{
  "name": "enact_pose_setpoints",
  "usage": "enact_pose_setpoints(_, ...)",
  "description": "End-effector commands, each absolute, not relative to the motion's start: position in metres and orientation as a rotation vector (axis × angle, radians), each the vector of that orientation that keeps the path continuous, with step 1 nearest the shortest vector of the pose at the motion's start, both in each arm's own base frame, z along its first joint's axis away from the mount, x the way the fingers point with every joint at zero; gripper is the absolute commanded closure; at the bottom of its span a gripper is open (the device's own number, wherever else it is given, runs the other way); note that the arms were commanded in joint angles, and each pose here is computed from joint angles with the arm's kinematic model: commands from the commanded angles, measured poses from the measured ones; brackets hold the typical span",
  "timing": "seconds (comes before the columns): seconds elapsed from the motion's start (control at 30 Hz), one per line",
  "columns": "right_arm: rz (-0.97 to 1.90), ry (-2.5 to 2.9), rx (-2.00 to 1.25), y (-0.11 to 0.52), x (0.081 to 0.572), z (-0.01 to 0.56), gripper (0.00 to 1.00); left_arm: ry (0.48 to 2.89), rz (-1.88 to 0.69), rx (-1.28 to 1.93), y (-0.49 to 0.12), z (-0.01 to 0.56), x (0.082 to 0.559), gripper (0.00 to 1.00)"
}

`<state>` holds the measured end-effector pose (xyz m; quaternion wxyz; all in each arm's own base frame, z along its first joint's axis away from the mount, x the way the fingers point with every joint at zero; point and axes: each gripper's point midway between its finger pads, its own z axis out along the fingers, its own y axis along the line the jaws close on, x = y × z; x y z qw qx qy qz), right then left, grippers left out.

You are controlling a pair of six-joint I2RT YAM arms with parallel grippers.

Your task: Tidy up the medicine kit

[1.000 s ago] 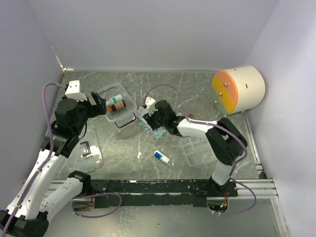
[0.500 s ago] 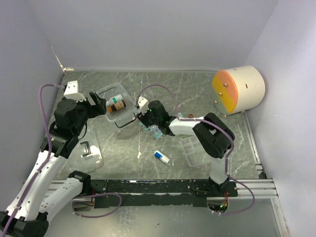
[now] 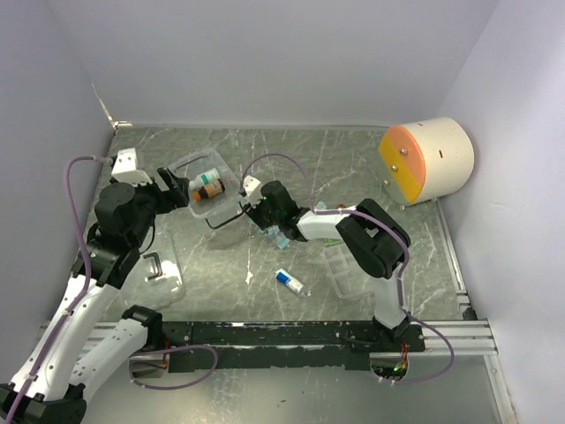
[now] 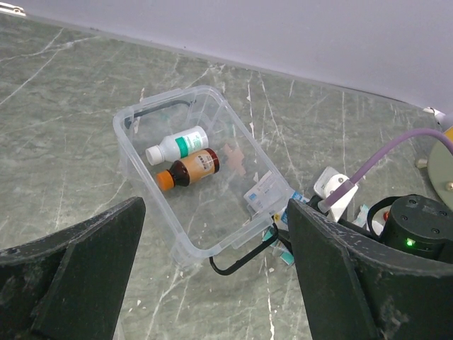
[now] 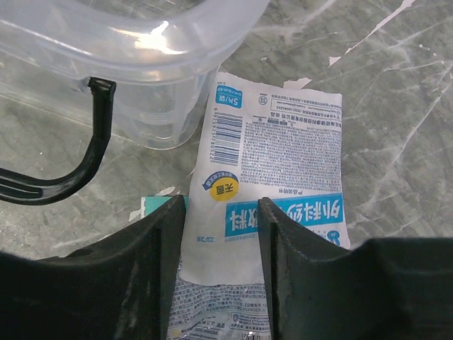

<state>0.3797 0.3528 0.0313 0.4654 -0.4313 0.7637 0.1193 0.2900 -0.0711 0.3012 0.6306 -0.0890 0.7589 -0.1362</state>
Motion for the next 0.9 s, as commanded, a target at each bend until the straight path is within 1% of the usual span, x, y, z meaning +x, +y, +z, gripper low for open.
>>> enact_pose_setpoints(0.0, 0.258, 1.872, -1.000, 0.352, 0.389, 0.034, 0.59, 1.694, -0.312, -0.225, -0.068, 0.311, 0.294, 0.08)
enact_pose_setpoints(0.13, 0.261, 1.867, -0.962, 0.351, 0.391, 0.043, 0.79, 1.682, -0.316, -0.223, -0.068, 0.312, 0.293, 0.08)
enact_pose_setpoints(0.33, 0.307, 1.876, -0.820, 0.347, 0.396, 0.065, 0.99, 1.679, -0.319, -0.223, -0.069, 0.311, 0.294, 0.08)
enact_pose_setpoints(0.53, 0.407, 1.913, -0.590, 0.328, 0.404, 0.100, 1.00, 1.698, -0.326, -0.237, -0.070, 0.308, 0.297, 0.07)
enact_pose_setpoints(0.7, 0.542, 1.928, -0.422, 0.309, 0.401, 0.144, 1.00, 1.711, -0.373, -0.202, -0.081, 0.309, 0.299, 0.03)
enact_pose_setpoints(0.87, 0.713, 1.899, -0.476, 0.304, 0.377, 0.192, 1.00, 1.710, -0.483, 0.004, -0.114, 0.318, 0.301, 0.02)
